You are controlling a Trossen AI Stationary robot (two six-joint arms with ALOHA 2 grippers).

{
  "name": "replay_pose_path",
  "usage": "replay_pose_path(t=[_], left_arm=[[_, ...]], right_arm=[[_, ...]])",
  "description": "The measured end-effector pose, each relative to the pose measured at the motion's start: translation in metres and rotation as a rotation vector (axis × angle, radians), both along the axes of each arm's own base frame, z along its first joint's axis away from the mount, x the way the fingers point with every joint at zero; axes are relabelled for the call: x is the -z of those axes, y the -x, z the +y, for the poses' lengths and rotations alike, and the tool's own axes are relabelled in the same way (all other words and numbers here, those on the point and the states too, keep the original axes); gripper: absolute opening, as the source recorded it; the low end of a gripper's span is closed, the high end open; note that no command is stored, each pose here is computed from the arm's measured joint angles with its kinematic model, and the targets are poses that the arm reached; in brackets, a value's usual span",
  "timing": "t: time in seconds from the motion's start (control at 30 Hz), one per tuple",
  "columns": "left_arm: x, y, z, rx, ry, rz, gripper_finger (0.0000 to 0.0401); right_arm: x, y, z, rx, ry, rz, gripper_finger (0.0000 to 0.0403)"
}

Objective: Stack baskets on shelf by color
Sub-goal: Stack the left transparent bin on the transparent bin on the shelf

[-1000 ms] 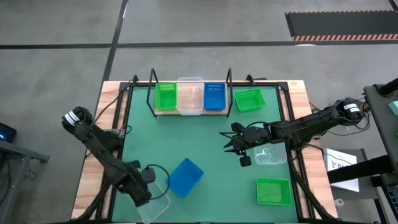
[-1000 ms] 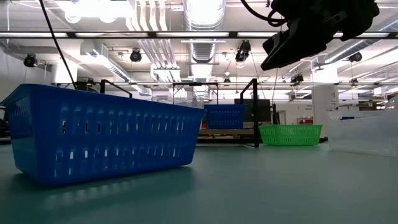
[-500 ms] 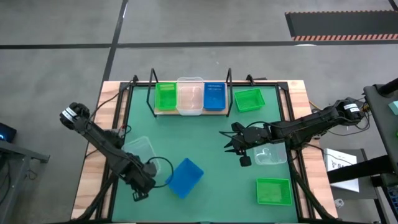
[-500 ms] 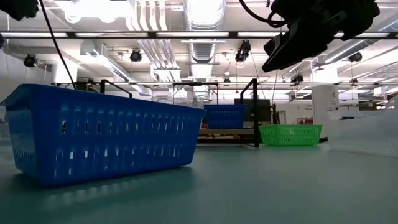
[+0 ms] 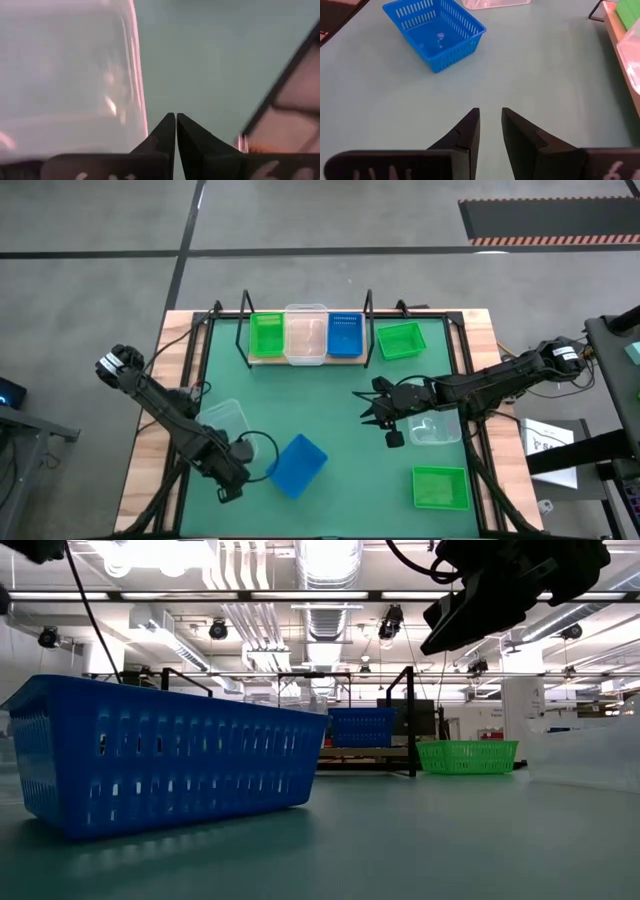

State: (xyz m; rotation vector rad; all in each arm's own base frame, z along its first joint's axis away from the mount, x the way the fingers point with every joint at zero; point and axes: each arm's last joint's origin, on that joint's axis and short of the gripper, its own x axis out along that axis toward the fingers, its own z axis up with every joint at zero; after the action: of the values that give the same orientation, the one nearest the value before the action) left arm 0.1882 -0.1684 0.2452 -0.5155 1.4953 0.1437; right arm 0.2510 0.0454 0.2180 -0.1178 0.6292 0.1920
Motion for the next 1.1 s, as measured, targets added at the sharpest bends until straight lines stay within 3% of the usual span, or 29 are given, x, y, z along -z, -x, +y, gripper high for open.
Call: replay_pose_path(t=[0.13,0.33,0.6,0.77,0.93,1.1], left_arm=[[-0.008,-0.012,-0.006,0.101,-0.005,-0.199,0.0002],[-0.001,-0.007,-0.001,0.203,-0.083,-0.179,0.0051],[0.007,-0.004,0.005,0.167,-0.167,-0.171,0.0152],[0.022,-0.004,0.006,0.082,-0.176,-0.190,0.0183],[0.037,-0.001,0.008,0.029,-0.155,-0.166,0.0173],[0.035,0.000,0.009,0.040,-0.164,-0.159,0.0081]], right_arm=[[0.000,0.000,0.000,0.001,-0.002,0.000,0.0073],[0.000,0.000,0.000,0.007,-0.009,0.001,0.0073],[0.002,0.001,0.000,0.012,-0.015,0.008,0.0073],[0.004,0.002,0.000,0.017,-0.021,0.017,0.0073],[0.006,0.003,0.000,0.022,-0.026,0.021,0.0073],[0.006,0.003,0.000,0.022,-0.027,0.021,0.0073]])
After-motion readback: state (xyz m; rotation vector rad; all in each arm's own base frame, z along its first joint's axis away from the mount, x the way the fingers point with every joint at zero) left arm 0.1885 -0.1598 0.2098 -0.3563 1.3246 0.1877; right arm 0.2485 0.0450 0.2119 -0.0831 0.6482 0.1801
